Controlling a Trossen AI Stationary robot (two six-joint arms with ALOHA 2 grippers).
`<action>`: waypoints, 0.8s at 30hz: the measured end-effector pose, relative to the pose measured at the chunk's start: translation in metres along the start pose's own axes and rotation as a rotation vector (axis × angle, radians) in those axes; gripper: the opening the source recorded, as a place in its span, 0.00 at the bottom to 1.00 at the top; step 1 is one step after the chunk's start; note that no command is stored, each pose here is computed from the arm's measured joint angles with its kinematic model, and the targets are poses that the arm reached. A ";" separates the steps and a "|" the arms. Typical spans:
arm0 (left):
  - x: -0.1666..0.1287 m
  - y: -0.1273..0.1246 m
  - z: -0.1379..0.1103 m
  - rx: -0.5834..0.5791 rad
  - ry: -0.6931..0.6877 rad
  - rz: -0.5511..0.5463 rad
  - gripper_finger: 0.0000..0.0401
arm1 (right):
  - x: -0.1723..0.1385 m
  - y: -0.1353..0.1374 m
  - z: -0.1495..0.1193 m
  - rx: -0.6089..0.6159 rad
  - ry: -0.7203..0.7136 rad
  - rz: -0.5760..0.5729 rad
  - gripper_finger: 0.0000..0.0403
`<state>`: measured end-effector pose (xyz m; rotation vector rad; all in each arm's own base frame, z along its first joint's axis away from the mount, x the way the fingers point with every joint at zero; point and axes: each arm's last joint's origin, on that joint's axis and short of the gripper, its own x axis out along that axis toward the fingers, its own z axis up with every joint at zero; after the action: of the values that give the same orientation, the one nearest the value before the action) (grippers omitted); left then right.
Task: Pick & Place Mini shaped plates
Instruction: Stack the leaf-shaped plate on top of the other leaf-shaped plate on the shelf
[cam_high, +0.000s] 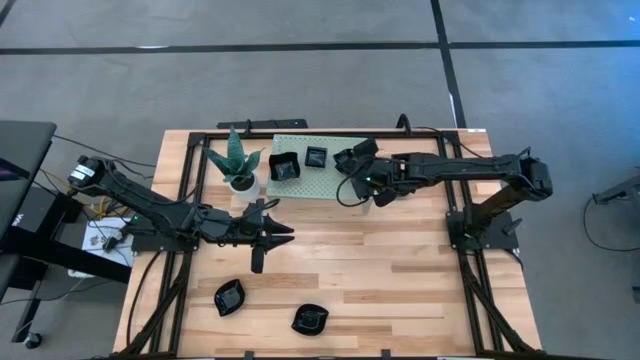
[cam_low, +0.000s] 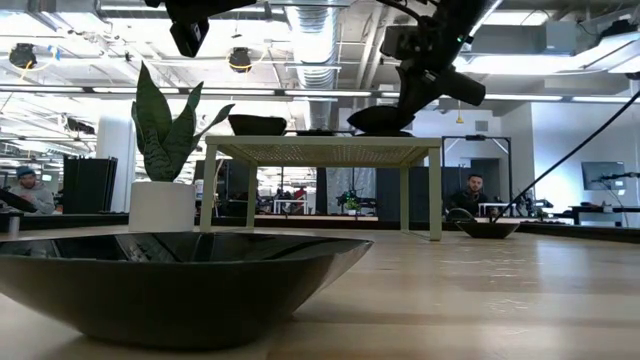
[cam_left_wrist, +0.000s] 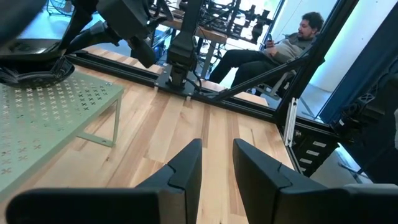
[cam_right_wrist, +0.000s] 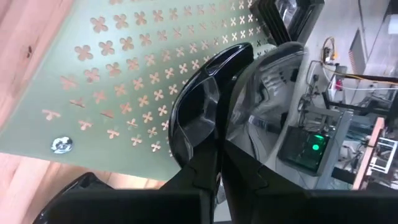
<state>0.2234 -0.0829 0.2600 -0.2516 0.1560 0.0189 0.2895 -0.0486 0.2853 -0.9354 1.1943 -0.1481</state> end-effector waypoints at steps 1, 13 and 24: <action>0.000 0.000 0.000 0.000 0.000 0.000 0.23 | -0.001 0.000 0.001 0.000 0.005 -0.007 0.04; 0.000 0.000 0.000 0.000 0.000 0.000 0.23 | -0.005 0.003 0.004 -0.001 0.000 -0.019 0.04; 0.000 0.000 0.000 0.000 0.000 0.000 0.23 | -0.005 0.010 0.001 0.001 0.069 -0.007 0.23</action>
<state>0.2234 -0.0829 0.2600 -0.2518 0.1560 0.0189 0.2849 -0.0389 0.2829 -0.9400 1.2541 -0.1882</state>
